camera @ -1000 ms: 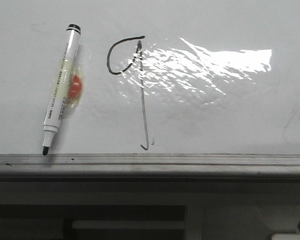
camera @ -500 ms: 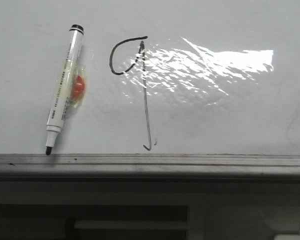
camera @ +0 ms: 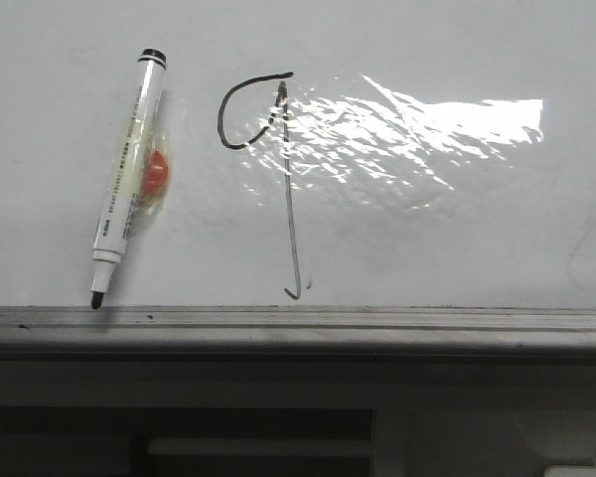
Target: Write number 9 on whiteboard
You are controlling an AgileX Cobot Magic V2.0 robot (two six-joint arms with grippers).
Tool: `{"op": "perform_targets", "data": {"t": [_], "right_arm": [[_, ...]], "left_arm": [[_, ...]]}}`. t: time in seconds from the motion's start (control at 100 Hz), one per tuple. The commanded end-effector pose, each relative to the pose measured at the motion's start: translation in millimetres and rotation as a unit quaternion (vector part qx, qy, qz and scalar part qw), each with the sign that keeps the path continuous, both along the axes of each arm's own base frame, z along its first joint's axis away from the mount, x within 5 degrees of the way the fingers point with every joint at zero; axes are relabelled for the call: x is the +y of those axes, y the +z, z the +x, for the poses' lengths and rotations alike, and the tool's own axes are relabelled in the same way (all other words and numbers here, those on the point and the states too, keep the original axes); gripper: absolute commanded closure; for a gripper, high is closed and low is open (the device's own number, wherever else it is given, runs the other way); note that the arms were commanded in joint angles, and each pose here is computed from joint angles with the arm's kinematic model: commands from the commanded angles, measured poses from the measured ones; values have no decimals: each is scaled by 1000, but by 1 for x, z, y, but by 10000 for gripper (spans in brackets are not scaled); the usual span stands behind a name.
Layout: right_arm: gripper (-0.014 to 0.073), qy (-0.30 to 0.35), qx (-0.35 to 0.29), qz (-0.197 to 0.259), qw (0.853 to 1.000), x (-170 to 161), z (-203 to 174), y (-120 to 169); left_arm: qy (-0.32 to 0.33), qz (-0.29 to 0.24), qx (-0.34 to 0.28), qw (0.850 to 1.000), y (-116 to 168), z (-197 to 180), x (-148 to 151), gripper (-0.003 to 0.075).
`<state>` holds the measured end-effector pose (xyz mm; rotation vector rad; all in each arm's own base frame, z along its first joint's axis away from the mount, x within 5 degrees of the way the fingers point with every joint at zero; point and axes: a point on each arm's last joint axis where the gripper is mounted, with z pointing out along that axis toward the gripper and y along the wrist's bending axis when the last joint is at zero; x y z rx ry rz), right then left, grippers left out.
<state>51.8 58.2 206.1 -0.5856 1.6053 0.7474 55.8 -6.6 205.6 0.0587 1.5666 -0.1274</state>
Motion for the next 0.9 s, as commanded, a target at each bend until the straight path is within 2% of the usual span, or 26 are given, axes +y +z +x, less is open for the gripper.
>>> {"op": "perform_targets", "data": {"t": [0.0,0.25,0.89], "right_arm": [[657,-2,-36,27,999,1,1,15],[657,-2,-37,28,999,1,1,15],[657,-2,-36,27,999,1,1,15]], "left_arm": [[14,-2,-7,1000,-5,-1,2,741],[17,9,102,995,-24,-3,2,741],[17,10,99,995,-24,-3,2,741]]}}
